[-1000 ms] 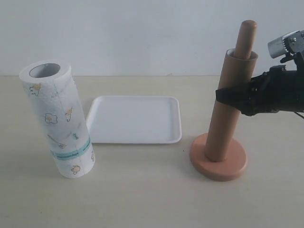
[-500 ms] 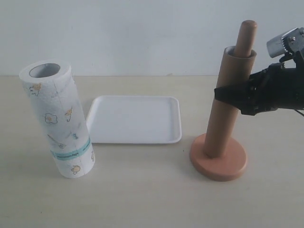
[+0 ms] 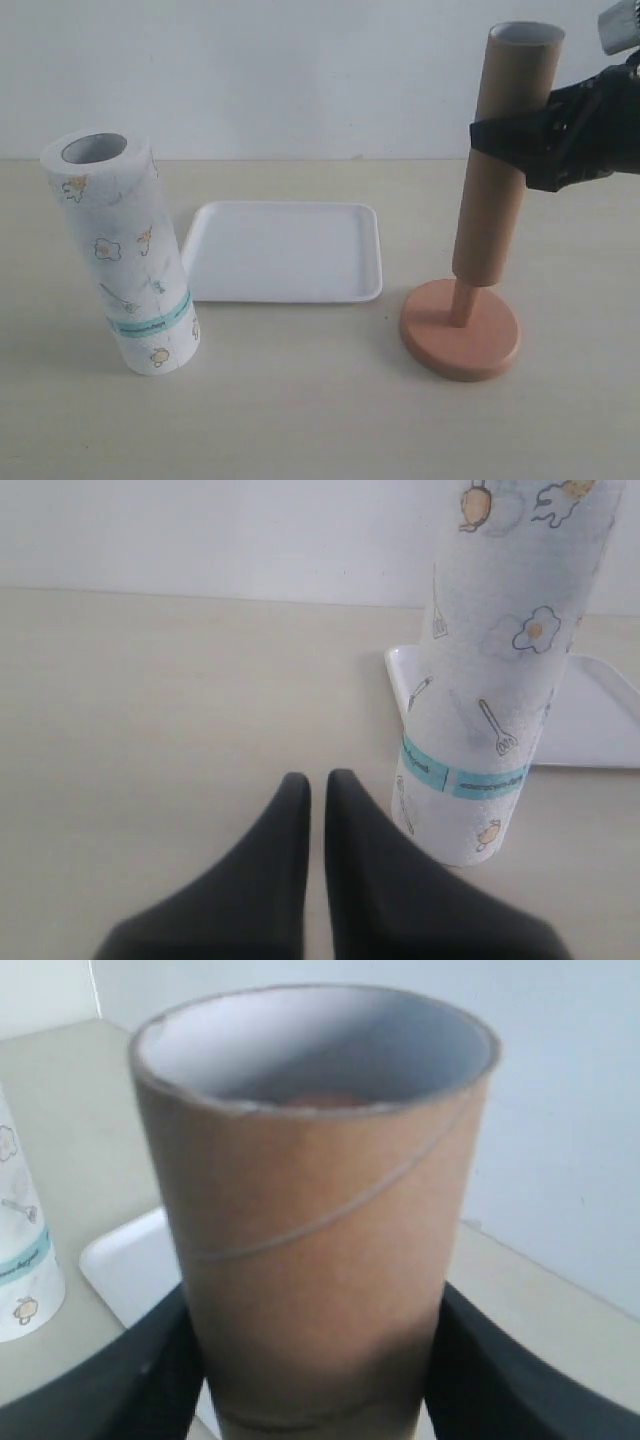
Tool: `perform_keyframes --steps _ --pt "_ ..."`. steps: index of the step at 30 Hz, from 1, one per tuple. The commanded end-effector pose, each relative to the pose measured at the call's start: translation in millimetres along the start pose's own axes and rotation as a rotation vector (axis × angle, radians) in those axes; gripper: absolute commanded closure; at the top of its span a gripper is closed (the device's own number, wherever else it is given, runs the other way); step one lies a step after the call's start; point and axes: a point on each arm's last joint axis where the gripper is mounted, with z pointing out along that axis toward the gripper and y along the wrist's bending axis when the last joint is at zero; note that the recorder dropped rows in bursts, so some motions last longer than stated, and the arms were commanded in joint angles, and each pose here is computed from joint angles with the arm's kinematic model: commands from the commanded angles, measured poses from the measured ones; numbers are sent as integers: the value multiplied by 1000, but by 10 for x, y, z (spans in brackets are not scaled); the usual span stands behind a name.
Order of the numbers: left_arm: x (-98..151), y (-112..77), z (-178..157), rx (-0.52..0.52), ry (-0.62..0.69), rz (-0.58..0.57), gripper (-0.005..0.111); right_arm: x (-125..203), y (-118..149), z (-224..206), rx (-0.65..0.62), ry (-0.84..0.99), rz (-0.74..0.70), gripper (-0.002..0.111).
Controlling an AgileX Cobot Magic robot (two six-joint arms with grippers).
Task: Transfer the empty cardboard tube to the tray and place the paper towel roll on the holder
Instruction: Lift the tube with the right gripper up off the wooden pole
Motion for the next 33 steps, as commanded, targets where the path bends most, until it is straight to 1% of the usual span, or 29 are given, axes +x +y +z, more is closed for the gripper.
perform_keyframes --steps 1,11,16,21,27,33 --pt "1 2 1 -2 -8 -11 102 -181 43 -135 49 -45 -29 108" --pt "1 2 1 -2 -8 -11 102 -467 192 -413 109 -131 -68 108" --pt "1 2 1 -2 -8 -11 102 -622 220 -563 185 -169 -58 108" --pt "1 2 1 -2 -8 -11 102 -907 228 -634 167 -234 -42 108" --pt "1 2 1 -2 -8 -11 102 -1112 227 -689 161 -240 -44 108" --pt "1 2 1 -2 -8 -11 102 -1355 245 -766 149 -292 -44 108"
